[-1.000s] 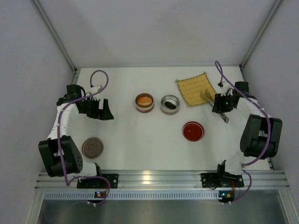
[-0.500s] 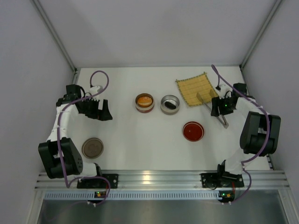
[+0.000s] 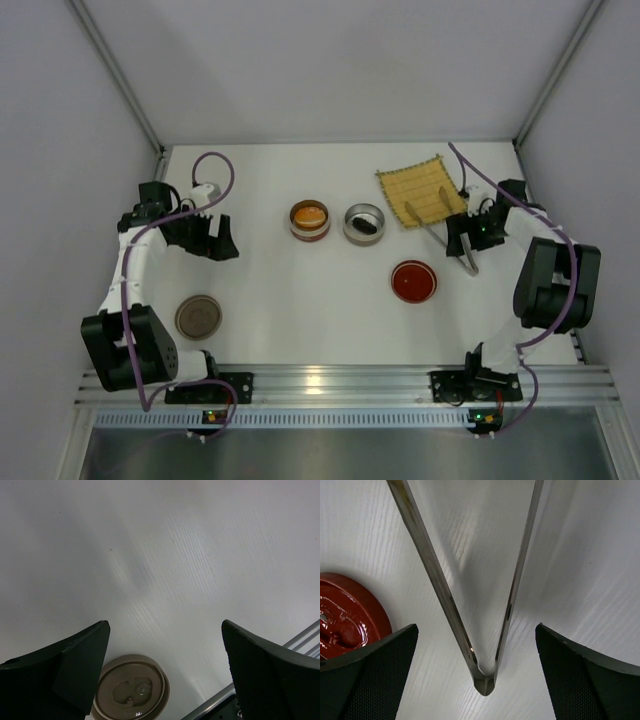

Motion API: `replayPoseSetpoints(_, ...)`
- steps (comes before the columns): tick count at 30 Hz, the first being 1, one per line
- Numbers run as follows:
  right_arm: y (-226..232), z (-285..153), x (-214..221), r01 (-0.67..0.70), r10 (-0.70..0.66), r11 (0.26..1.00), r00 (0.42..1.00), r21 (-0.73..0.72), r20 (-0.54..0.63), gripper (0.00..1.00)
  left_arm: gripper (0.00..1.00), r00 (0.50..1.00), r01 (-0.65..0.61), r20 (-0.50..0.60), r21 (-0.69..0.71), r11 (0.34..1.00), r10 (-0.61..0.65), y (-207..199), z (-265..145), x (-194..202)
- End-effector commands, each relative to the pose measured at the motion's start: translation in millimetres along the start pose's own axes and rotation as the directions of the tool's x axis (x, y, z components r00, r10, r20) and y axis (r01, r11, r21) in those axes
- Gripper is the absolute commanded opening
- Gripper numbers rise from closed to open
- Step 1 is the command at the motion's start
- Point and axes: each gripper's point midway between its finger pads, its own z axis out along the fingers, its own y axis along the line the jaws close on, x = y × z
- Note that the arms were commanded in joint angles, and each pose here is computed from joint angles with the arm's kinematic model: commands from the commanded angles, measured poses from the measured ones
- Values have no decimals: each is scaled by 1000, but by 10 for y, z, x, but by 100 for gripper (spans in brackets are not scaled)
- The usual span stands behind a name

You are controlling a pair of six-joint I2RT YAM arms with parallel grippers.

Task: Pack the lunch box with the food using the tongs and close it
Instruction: Place the clamp on the plate, then close the box lid on the packing box.

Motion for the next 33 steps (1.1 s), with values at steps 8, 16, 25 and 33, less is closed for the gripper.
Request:
replayPoseSetpoints(8,249,-740,-511,207,-202,978,973,-33,111,99,98,998,-66,9,16,998,66,-99,-116,27)
replayPoseSetpoints(16,960,-1112,-203,558,-538,819,828,-134,156,58,98,996,-86,3,19,996,86,-130,-141,74)
replayPoseSetpoints(25,1548,-851,517,862,-878,422,466,-282,112,45,98,997,-73,4,41,996,73,-156,-155,11)
replayPoseSetpoints(33,1552,-416,942,911,-961,221,264,-347,81,45,98,998,-57,16,31,998,56,-145,-143,-4)
